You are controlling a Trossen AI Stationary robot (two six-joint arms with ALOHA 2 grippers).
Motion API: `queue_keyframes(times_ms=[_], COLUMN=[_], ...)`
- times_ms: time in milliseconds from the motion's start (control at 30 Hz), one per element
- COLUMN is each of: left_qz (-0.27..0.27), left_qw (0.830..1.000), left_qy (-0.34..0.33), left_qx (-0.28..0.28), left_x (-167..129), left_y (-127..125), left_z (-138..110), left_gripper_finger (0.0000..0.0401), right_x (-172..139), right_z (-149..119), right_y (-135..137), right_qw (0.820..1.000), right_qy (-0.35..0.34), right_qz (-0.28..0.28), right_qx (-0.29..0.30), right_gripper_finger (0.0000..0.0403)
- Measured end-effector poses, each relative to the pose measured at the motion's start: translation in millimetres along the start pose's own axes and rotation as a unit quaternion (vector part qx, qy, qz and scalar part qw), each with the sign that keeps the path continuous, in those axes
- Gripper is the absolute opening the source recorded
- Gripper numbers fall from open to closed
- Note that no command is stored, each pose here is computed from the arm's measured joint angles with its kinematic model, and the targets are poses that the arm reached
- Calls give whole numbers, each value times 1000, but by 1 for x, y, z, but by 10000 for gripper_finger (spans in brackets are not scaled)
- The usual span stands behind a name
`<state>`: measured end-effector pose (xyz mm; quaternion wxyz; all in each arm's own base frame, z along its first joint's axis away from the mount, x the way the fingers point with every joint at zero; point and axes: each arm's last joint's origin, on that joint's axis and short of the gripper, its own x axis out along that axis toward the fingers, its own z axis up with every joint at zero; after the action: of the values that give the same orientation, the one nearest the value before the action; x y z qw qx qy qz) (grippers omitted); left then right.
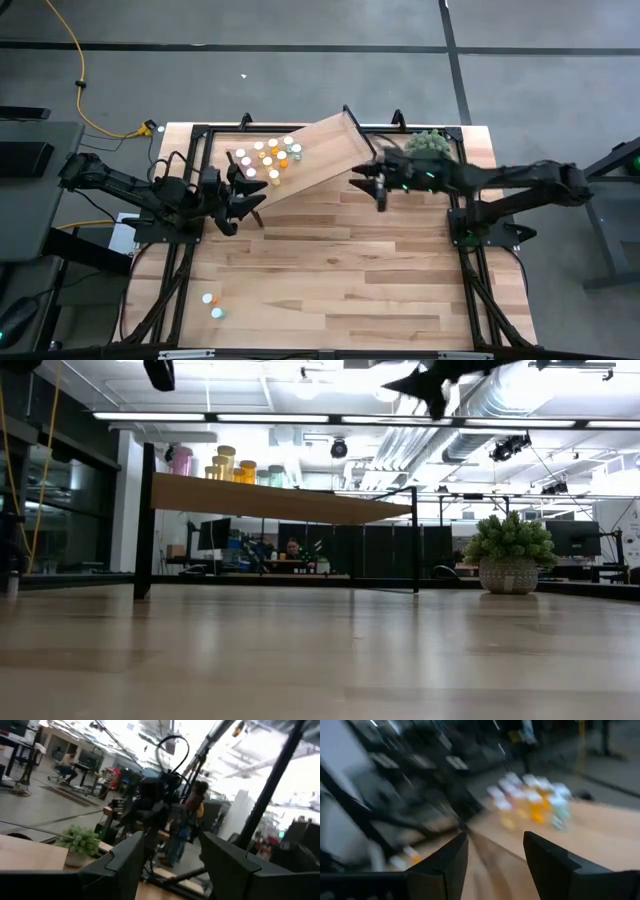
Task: Pick and place medicine bottles onto shelf by color
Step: Put the orange pill bottle on the shelf aligned with the other orange pill bottles
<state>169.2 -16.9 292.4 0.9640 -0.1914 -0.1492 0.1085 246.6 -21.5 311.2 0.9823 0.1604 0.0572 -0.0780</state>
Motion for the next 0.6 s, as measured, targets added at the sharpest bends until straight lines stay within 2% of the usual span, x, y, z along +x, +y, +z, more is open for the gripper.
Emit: queue_keyframes(times_ms=[67, 200, 300, 467, 533, 600], left_qz=[0, 3, 5, 10, 13, 11], left_qw=[1000, 998, 997, 997, 994, 983], left_qy=[11, 22, 29, 49, 90, 164], left_qx=[20, 57, 65, 62, 67, 83], left_x=[0, 0, 0, 1, 6, 13], left_y=[1, 1, 2, 1, -5, -12], left_z=[-2, -4, -6, -5, 3, 11], left_gripper_finger=[188, 188, 188, 188, 188, 188], right_x=[-10, -22, -24, -23, -23, -23], right_z=[-6, -13, -15, -12, -12, -12], right_y=[7, 13, 17, 18, 18, 18], right_qw=[998, 992, 990, 990, 990, 990], right_qy=[-50, -108, -108, -112, -110, -111], right_qz=[28, 39, 43, 45, 44, 45], right_qx=[5, -42, -73, -72, -73, -72], right_gripper_finger=[183, 183, 183, 183, 183, 183])
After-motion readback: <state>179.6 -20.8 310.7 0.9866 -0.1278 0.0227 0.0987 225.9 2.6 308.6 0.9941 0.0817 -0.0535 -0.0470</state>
